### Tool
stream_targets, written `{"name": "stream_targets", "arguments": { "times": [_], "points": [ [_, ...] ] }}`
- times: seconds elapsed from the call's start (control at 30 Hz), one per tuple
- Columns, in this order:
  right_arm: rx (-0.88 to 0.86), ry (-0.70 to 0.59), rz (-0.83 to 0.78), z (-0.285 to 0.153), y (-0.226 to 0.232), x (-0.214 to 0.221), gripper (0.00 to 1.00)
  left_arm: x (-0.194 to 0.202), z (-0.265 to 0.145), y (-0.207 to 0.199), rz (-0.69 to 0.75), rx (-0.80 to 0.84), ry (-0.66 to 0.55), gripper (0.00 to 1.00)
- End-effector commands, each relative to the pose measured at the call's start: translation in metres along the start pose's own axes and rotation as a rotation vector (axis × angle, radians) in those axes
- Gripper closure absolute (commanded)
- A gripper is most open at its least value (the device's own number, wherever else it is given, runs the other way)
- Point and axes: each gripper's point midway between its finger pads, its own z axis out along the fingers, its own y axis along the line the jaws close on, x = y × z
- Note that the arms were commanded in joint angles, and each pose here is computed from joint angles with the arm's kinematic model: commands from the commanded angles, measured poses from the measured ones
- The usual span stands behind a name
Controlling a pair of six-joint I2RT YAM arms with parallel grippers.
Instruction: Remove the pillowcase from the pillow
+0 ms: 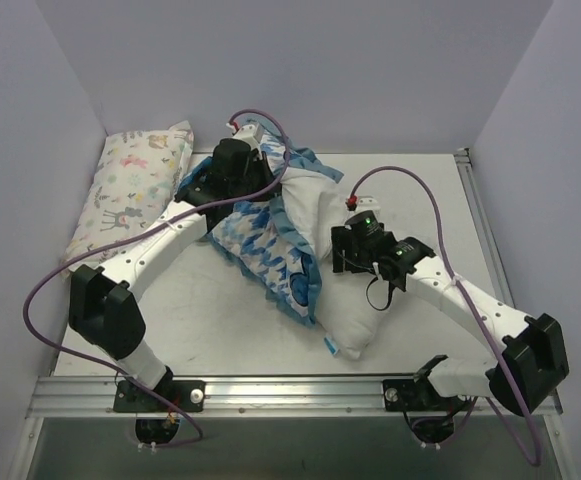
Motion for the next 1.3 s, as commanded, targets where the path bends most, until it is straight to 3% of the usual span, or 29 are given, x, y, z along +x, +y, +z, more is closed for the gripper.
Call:
{"name": "stream_targets", "arguments": {
  "times": [0.0, 0.07, 0.1, 0.23, 0.37, 0.5, 0.6, 0.7, 0.77, 0.8, 0.83, 0.87, 0.9, 0.97, 1.0, 1.07, 1.1, 1.27],
  "points": [
    [0.138, 0.08, 0.016, 0.022, -0.023, 0.022, 0.76, -0.054, -0.013, 0.003, -0.014, -0.003, -0.116, 1.0],
    [0.159, 0.097, 0.032, 0.027, -0.032, 0.022, 0.97, -0.064, -0.019, 0.008, -0.015, -0.017, -0.127, 1.0],
    [0.185, 0.102, 0.047, 0.028, -0.04, 0.022, 1.0, -0.069, -0.023, 0.013, -0.014, -0.026, -0.138, 1.0],
    [0.329, 0.093, 0.207, 0.018, -0.109, 0.009, 1.0, -0.093, -0.041, 0.049, -0.059, -0.096, -0.178, 1.0],
    [0.387, 0.056, 0.386, 0.001, -0.16, -0.004, 1.0, -0.118, -0.064, 0.122, -0.153, -0.256, -0.23, 1.0],
    [0.367, 0.023, 0.483, -0.01, -0.177, -0.011, 1.0, -0.106, -0.074, 0.183, -0.25, -0.375, -0.218, 1.0],
    [0.338, 0.021, 0.481, -0.01, -0.172, -0.014, 1.0, -0.08, -0.061, 0.182, -0.249, -0.334, -0.146, 1.0],
    [0.308, 0.014, 0.467, -0.011, -0.166, -0.018, 1.0, -0.074, -0.055, 0.154, -0.216, -0.21, -0.146, 1.0],
    [0.285, -0.001, 0.452, -0.015, -0.162, -0.024, 1.0, -0.072, -0.054, 0.139, -0.204, -0.135, -0.149, 0.88],
    [0.273, -0.009, 0.437, -0.019, -0.157, -0.028, 0.88, -0.073, -0.057, 0.12, -0.186, -0.064, -0.144, 0.76],
    [0.263, -0.024, 0.425, -0.024, -0.153, -0.033, 0.76, -0.078, -0.059, 0.11, -0.169, -0.039, -0.157, 0.5],
    [0.255, -0.06, 0.408, -0.034, -0.149, -0.045, 0.64, -0.08, -0.062, 0.101, -0.151, -0.028, -0.159, 0.38],
    [0.268, -0.073, 0.381, -0.041, -0.146, -0.05, 0.42, -0.085, -0.068, 0.094, -0.121, -0.03, -0.174, 0.32],
    [0.24, -0.143, 0.305, -0.061, -0.125, -0.071, 0.29, -0.084, -0.077, 0.083, -0.099, -0.061, -0.17, 0.17],
    [0.258, -0.15, 0.27, -0.068, -0.122, -0.072, 0.2, -0.09, -0.087, 0.091, -0.103, -0.144, -0.209, 0.15],
    [0.196, -0.18, 0.211, -0.08, -0.098, -0.081, 0.13, -0.07, -0.098, 0.097, -0.118, -0.245, -0.186, 0.1],
    [0.176, -0.187, 0.192, -0.085, -0.091, -0.085, 0.11, -0.073, -0.115, 0.101, -0.131, -0.306, -0.245, 0.09],
    [0.088, -0.137, 0.019, -0.076, -0.044, -0.074, 0.03, -0.025, -0.144, 0.108, -0.207, -0.338, -0.292, 0.07]
  ]
}}
